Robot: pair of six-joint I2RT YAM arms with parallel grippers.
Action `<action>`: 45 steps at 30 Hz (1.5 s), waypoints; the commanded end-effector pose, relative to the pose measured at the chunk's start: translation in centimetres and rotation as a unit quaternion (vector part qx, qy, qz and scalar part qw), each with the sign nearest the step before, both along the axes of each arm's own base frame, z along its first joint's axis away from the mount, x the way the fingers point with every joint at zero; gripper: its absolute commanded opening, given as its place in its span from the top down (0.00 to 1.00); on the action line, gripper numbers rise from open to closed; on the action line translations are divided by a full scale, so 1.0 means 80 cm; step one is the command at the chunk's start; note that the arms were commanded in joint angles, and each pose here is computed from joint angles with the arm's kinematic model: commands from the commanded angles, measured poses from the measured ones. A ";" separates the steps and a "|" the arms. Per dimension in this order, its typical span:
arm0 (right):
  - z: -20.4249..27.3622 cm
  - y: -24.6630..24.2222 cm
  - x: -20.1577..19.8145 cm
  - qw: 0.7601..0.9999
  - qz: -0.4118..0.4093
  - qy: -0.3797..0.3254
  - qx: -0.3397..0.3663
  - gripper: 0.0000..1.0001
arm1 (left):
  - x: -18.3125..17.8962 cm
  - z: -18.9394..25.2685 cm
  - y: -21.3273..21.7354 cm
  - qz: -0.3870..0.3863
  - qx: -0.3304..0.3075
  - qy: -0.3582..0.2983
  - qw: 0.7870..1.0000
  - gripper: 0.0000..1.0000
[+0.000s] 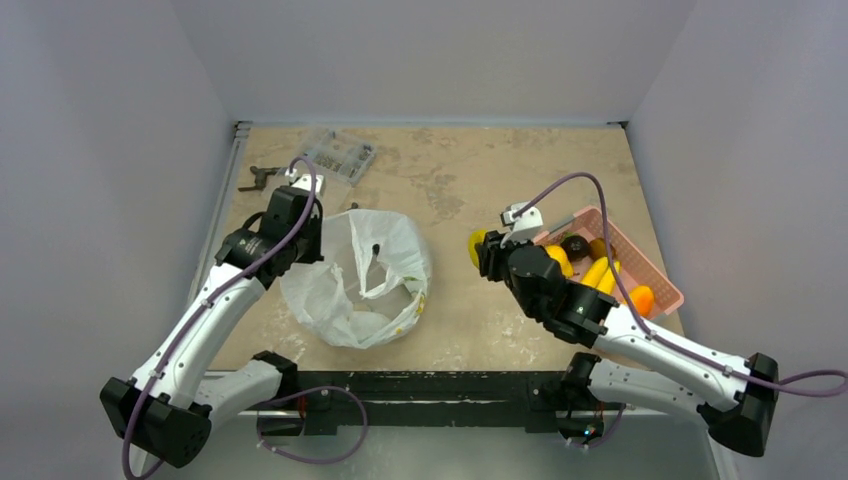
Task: Take the fake fruits out of the plastic bag
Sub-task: Place the fake fruit in the bin.
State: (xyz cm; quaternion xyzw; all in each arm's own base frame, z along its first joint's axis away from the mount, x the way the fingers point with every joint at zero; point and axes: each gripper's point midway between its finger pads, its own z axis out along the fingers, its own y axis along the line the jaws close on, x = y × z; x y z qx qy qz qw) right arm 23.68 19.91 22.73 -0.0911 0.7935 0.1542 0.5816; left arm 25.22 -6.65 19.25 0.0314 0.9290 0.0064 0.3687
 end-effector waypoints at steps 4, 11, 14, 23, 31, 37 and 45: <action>0.018 -0.072 0.065 0.976 -0.212 -0.048 -0.023 1.00 | 0.010 0.001 -0.005 0.002 -0.010 -0.006 1.000 1.00; -0.031 -0.206 0.096 0.921 -0.374 0.008 0.111 1.00 | 0.009 -0.001 -0.015 -0.015 -0.023 -0.001 1.000 1.00; -0.065 -0.264 0.081 0.881 -0.458 0.024 0.116 1.00 | 0.008 0.000 -0.018 -0.020 -0.028 0.000 0.999 1.00; -0.141 -0.322 0.067 0.834 -0.522 0.095 0.151 0.96 | 0.007 -0.001 -0.027 -0.033 -0.042 0.004 0.999 1.00; -0.163 -0.333 0.056 0.815 -0.550 0.120 0.139 0.60 | 0.006 0.003 -0.028 -0.036 -0.047 -0.001 0.998 1.00; -0.148 -0.315 0.070 0.848 -0.497 0.119 0.142 0.31 | 0.004 0.003 -0.031 -0.041 -0.051 0.002 0.998 1.00; -0.067 -0.209 0.099 0.945 -0.253 0.065 0.196 0.29 | 0.005 0.003 -0.035 -0.046 -0.058 0.005 0.997 1.00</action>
